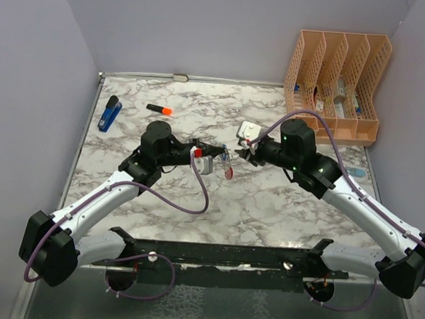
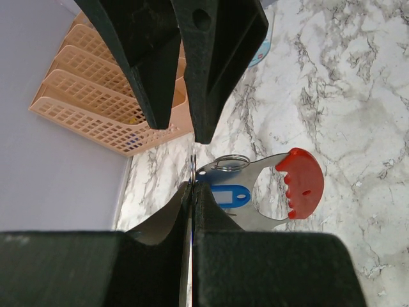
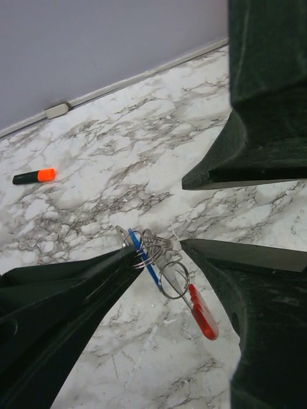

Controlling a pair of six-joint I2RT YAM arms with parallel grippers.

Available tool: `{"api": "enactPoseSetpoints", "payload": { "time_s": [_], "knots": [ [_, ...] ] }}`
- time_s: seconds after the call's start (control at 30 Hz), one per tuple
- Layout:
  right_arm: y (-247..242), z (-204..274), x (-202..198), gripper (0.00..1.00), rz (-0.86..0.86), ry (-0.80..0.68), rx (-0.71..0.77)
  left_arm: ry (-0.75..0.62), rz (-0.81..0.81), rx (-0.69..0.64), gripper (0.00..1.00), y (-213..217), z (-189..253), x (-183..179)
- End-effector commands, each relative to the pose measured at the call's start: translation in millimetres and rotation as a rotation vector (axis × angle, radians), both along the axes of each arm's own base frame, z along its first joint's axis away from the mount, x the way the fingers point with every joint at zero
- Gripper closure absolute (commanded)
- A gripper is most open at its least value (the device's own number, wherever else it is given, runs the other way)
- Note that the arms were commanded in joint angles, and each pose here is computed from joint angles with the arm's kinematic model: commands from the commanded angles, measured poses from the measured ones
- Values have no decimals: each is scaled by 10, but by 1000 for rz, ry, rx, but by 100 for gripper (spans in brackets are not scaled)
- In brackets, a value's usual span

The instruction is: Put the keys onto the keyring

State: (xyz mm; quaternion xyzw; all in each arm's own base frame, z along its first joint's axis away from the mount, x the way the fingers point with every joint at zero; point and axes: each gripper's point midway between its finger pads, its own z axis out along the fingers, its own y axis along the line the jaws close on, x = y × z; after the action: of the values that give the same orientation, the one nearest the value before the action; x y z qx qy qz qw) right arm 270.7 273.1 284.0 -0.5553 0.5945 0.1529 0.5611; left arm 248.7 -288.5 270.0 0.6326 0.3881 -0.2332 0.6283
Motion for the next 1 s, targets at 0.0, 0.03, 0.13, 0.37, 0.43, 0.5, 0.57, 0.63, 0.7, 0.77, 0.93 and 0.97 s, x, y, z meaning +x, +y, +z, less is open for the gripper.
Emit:
{"api": "enactPoseSetpoints", "payload": {
  "time_s": [0.0, 0.03, 0.13, 0.37, 0.43, 0.5, 0.57, 0.63, 0.7, 0.77, 0.93, 0.97],
  "knots": [
    [23, 154, 54, 64, -16, -71, -16, -46, -23, -33, 100, -20, 226, -22],
    [26, 161, 51, 64, -15, -75, -18, -48, -23, -31, 100, -21, 224, -21],
    [38, 175, 42, 64, -12, -83, -25, -40, -25, -23, 100, -23, 200, -22],
    [114, 156, 25, 66, 4, -103, -48, -17, -40, -1, 100, -38, 169, -30],
    [142, 114, 16, 66, 11, -102, -63, -22, -41, 4, 100, -36, 174, -28],
    [159, 80, 5, 66, 14, -103, -77, -31, -39, 11, 100, -30, 177, -20],
    [173, 82, -7, 66, 16, -108, -81, -35, -39, 21, 100, -24, 172, -20],
    [190, 81, -21, 67, 21, -111, -83, -37, -40, 27, 100, -19, 169, -24],
    [225, 70, -35, 67, 27, -116, -94, -37, -42, 31, 100, -21, 166, -23],
    [258, 67, -48, 67, 33, -117, -99, -35, -43, 41, 100, -21, 140, -19],
    [292, 20, -75, 67, 39, -117, -121, -35, -34, 56, 100, -16, 114, 11],
    [293, 17, -81, 67, 40, -117, -122, -35, -32, 56, 100, -15, 116, 14]
  ]
}}
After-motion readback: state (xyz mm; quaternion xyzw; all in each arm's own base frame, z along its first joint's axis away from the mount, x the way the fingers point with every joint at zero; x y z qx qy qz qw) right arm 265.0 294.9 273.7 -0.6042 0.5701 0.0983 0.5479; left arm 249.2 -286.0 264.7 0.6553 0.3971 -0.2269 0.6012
